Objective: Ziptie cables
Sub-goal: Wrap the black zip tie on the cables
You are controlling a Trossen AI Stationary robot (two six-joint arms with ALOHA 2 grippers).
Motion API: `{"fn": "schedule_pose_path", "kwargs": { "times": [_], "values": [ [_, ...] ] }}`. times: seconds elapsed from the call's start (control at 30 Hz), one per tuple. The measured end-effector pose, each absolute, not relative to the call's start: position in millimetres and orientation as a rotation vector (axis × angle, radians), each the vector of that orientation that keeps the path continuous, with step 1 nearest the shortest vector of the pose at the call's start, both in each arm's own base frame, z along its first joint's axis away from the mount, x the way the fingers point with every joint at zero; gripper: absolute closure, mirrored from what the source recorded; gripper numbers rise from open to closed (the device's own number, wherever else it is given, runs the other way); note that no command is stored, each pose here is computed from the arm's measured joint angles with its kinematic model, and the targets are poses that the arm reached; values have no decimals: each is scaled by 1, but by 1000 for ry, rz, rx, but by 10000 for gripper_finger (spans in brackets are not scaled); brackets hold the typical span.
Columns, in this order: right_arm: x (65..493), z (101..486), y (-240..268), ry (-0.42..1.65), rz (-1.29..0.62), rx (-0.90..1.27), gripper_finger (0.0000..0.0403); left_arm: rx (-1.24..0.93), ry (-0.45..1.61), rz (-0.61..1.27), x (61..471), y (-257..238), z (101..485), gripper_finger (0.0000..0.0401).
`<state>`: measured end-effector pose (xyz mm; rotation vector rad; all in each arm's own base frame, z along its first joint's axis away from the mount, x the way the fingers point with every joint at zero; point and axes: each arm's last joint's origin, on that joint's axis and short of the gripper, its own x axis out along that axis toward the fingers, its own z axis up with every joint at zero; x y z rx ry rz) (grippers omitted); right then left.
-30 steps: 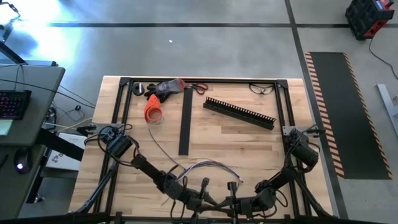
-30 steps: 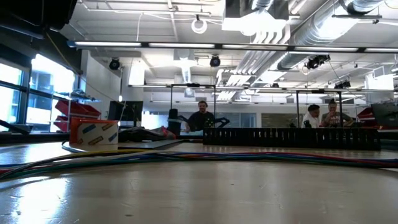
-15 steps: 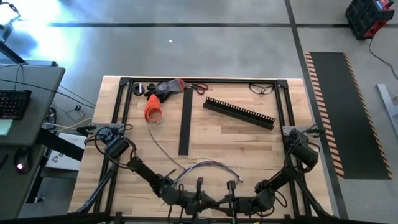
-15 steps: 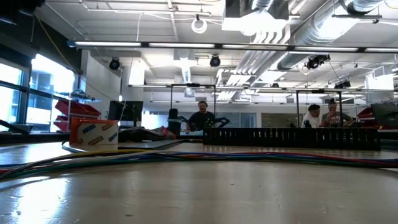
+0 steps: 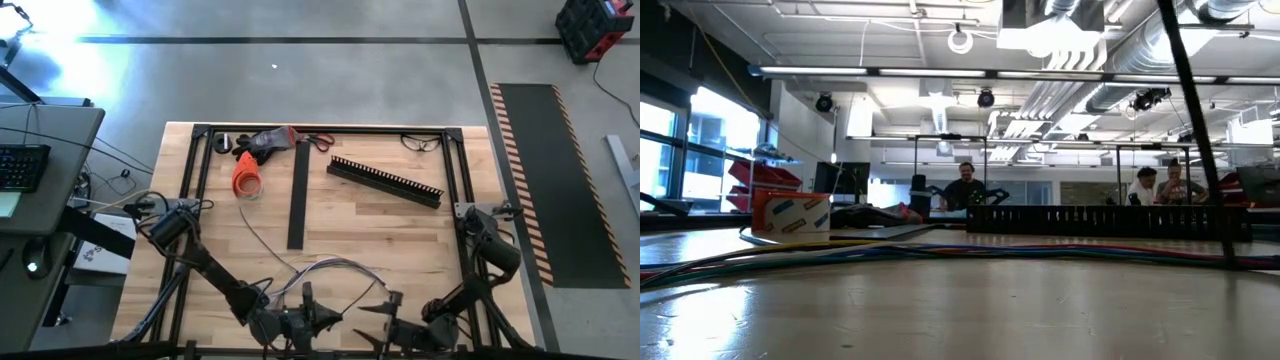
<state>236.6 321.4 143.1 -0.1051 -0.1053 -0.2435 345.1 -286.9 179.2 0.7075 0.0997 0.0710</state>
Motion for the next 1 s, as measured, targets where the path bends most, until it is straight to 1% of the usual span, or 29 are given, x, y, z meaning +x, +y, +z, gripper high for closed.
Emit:
{"fn": "schedule_pose_path", "kwargs": {
  "times": [0.17,0.3,0.4,0.53,0.63,0.87,1.0],
  "values": [
    [226,156,337,-42,-369,-152,169,754,150,135,338,-286,189,401],
    [227,157,343,-10,-397,-176,178,770,210,104,329,-287,194,401],
    [229,149,344,-2,-393,-152,183,681,239,31,330,-283,195,401],
    [232,137,344,9,-392,-98,187,546,370,-45,345,-271,187,401],
    [232,134,345,6,-392,-56,187,450,451,-15,355,-260,185,401],
    [232,135,345,4,-395,-55,187,357,491,71,372,-237,168,401],
    [233,135,344,5,-398,-55,187,233,480,41,385,-228,160,401]
  ]
}}
